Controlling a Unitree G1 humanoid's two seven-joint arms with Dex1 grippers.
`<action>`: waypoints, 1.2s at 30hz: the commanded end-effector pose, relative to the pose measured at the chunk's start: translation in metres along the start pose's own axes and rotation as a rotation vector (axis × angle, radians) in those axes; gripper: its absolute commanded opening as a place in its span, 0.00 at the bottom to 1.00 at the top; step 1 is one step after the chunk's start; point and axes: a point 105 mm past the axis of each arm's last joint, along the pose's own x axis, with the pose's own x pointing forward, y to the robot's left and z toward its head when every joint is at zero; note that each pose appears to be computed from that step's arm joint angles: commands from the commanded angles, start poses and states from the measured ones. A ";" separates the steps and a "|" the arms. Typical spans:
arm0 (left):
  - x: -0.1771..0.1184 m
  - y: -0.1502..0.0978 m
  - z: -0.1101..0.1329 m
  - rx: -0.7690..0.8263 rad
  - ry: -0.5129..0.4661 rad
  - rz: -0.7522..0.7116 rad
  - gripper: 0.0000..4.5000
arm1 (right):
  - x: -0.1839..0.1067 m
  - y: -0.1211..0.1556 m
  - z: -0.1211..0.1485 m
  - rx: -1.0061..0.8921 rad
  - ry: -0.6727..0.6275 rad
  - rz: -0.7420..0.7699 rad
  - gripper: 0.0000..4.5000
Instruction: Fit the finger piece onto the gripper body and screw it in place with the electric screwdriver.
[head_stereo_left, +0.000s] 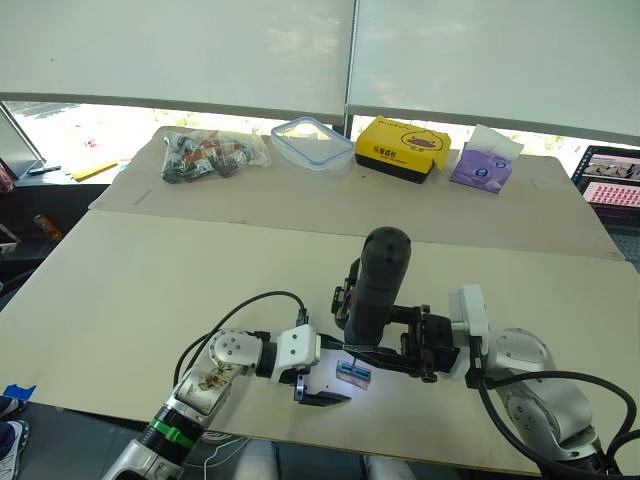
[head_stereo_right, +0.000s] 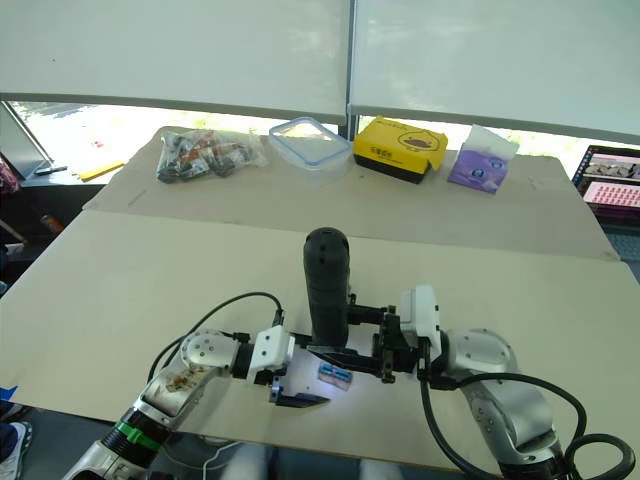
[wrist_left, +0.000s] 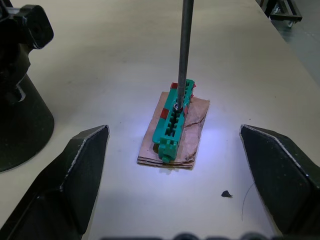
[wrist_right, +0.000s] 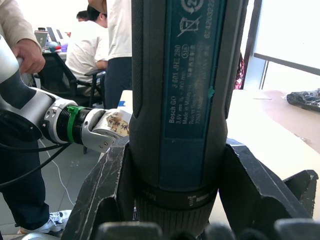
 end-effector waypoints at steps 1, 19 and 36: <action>0.010 -0.014 -0.004 -0.029 0.012 -0.053 0.99 | 0.000 0.002 0.013 -0.058 -0.034 0.013 0.43; 0.006 -0.011 0.000 -0.029 0.026 -0.016 0.99 | 0.000 0.001 0.013 -0.059 -0.035 0.018 0.43; 0.001 0.000 -0.011 -0.041 0.032 0.054 0.99 | 0.002 -0.002 0.013 -0.056 -0.042 0.009 0.43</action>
